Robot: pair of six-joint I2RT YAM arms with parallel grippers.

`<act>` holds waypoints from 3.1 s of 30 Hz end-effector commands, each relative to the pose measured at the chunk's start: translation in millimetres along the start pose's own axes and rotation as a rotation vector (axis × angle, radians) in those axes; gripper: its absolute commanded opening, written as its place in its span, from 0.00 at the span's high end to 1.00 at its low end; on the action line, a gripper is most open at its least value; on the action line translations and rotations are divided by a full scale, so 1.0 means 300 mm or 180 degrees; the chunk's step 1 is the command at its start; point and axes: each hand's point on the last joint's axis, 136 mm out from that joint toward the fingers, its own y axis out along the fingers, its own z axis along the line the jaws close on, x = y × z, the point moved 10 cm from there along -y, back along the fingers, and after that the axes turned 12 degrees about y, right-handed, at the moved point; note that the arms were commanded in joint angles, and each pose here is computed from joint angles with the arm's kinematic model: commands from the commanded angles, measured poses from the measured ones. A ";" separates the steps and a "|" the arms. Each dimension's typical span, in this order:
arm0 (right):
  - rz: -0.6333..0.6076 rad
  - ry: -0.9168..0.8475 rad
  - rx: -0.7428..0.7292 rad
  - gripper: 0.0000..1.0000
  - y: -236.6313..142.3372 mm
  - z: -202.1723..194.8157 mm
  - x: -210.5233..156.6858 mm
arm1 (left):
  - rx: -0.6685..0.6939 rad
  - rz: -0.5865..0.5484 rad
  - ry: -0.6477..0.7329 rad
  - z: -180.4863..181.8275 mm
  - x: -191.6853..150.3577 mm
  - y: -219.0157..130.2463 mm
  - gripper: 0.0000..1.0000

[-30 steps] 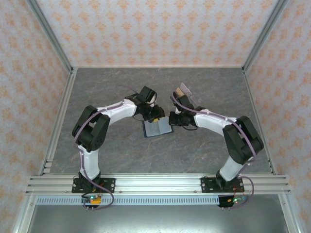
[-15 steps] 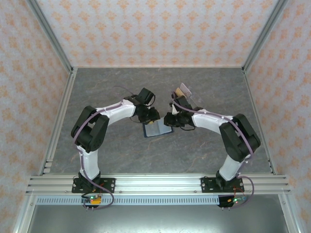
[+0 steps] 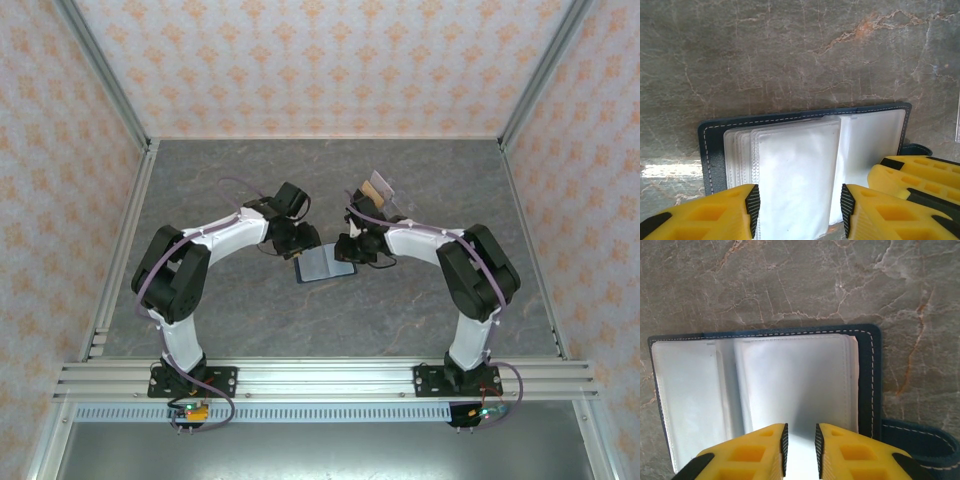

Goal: Take the credit cards out of the card holder

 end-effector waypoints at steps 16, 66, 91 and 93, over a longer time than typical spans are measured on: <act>0.0077 0.0023 -0.0305 0.75 0.033 -0.026 0.000 | 0.0125 0.0171 -0.0016 0.015 -0.019 0.049 0.52; -0.0323 0.0028 0.0027 0.76 -0.053 -0.010 -0.004 | -0.0661 0.0102 0.0122 -0.091 0.016 0.028 0.60; -0.0072 0.0097 -0.0132 0.76 0.005 -0.030 -0.001 | 0.0024 0.0117 0.0030 -0.020 0.000 0.053 0.49; -0.0058 0.0104 -0.0137 0.76 0.007 -0.030 -0.002 | 0.0031 0.0140 0.0024 -0.017 -0.002 0.062 0.49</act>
